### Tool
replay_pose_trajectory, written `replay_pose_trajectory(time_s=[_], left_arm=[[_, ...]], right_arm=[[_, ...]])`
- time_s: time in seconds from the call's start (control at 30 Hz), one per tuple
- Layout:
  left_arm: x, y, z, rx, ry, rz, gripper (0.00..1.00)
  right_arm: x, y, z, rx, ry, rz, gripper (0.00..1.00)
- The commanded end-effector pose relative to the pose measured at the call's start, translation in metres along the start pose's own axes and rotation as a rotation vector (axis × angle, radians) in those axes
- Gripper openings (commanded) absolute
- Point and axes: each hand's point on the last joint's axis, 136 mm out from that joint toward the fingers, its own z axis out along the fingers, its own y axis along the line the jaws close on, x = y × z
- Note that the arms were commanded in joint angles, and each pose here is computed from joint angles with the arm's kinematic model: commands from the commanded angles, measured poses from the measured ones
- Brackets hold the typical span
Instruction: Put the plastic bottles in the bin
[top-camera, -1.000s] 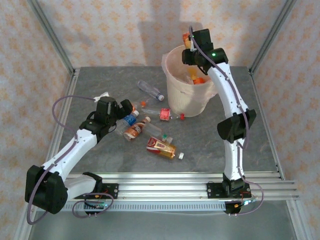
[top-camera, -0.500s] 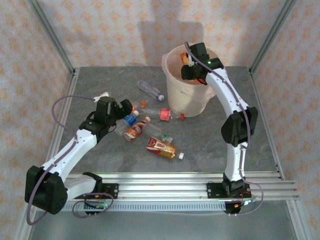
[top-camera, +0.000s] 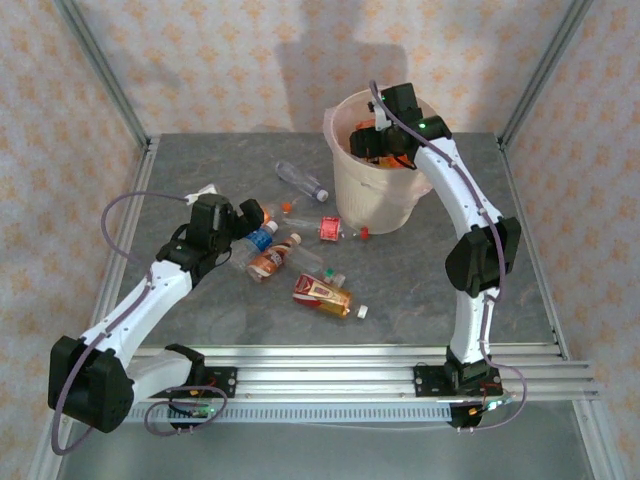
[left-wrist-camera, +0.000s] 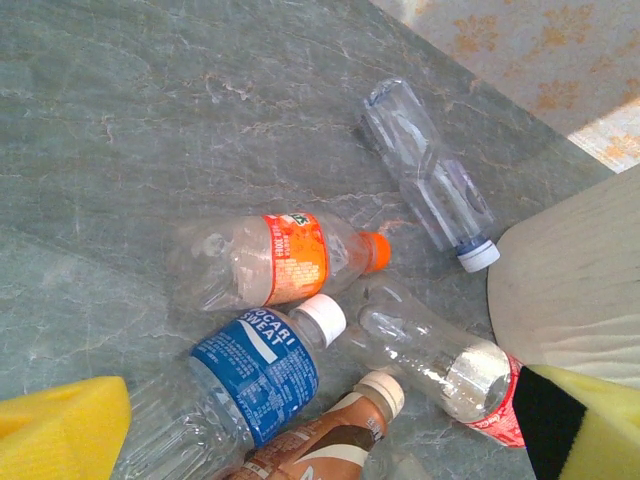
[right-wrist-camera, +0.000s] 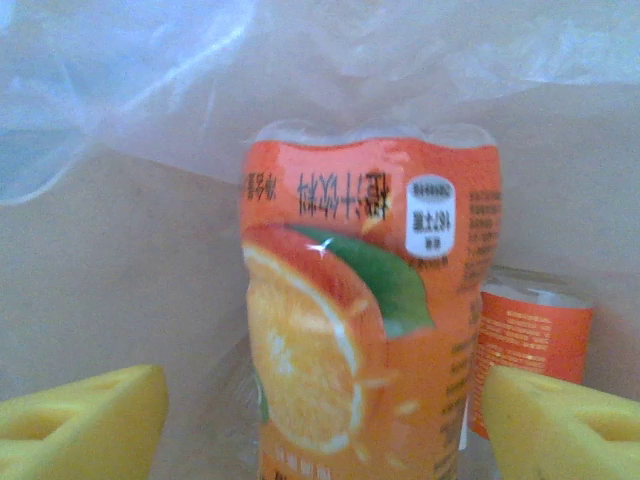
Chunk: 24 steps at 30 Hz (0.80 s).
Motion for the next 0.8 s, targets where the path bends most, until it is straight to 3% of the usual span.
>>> replay_pose_trajectory(time_s=[0.0, 0.27, 0.53, 0.77], left_arm=[[-0.010, 0.006, -0.008, -0.030, -0.037, 0.001, 1.00], [-0.011, 0.007, -0.013, -0.031, -0.044, 0.002, 1.00], [-0.012, 0.010, -0.018, -0.035, -0.053, 0.000, 1.00], [-0.015, 0.016, -0.022, -0.060, -0.075, -0.016, 1.00]], right_arm=[[-0.014, 0.014, -0.025, -0.065, -0.056, -0.017, 0.83], [-0.025, 0.035, -0.051, -0.173, -0.083, -0.024, 0.80], [-0.045, 0.047, -0.106, -0.223, -0.184, -0.024, 0.79], [-0.031, 0.075, -0.152, -0.230, -0.203, -0.081, 0.82]])
